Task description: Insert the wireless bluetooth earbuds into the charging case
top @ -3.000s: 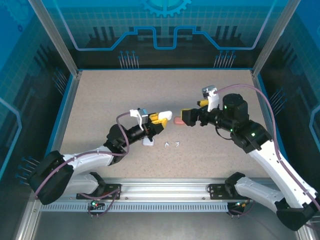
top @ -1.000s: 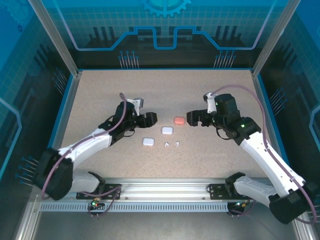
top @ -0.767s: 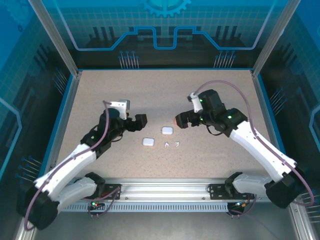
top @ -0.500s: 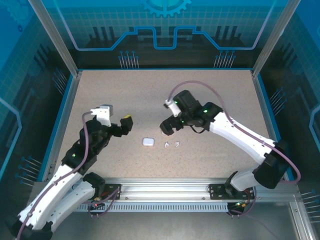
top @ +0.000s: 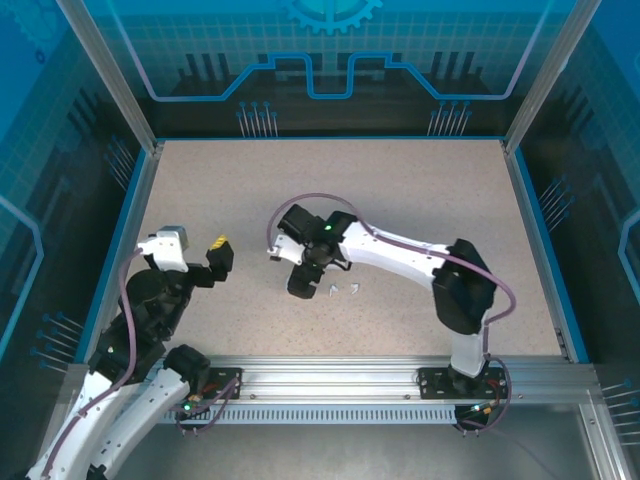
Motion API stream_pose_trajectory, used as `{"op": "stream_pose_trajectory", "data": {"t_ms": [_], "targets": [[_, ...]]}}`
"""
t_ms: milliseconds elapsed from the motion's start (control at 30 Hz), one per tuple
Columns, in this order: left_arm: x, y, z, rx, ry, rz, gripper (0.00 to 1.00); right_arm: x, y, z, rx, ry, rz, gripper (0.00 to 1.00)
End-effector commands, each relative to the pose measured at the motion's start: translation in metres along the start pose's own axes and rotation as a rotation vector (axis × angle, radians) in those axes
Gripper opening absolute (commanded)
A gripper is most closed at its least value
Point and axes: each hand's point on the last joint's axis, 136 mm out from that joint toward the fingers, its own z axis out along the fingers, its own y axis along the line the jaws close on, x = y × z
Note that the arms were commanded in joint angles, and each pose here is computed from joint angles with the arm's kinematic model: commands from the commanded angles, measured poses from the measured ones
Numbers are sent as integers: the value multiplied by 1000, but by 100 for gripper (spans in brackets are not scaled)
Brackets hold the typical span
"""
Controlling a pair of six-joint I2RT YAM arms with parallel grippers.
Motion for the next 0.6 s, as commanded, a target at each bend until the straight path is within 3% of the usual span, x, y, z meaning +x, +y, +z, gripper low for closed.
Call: {"op": "stream_pose_trajectory", "data": {"t_ms": [0,233,567], "targets": [[-4,9,-6,-40,-4,24,99,1,1,15,7,86,-145,92],[0,12,-6,-57,11,29,99,7,3,51,-7,186,-263,89],[3,12,-4,-60,15,26,99,13,10,76,-64,233,-269,83]]}}
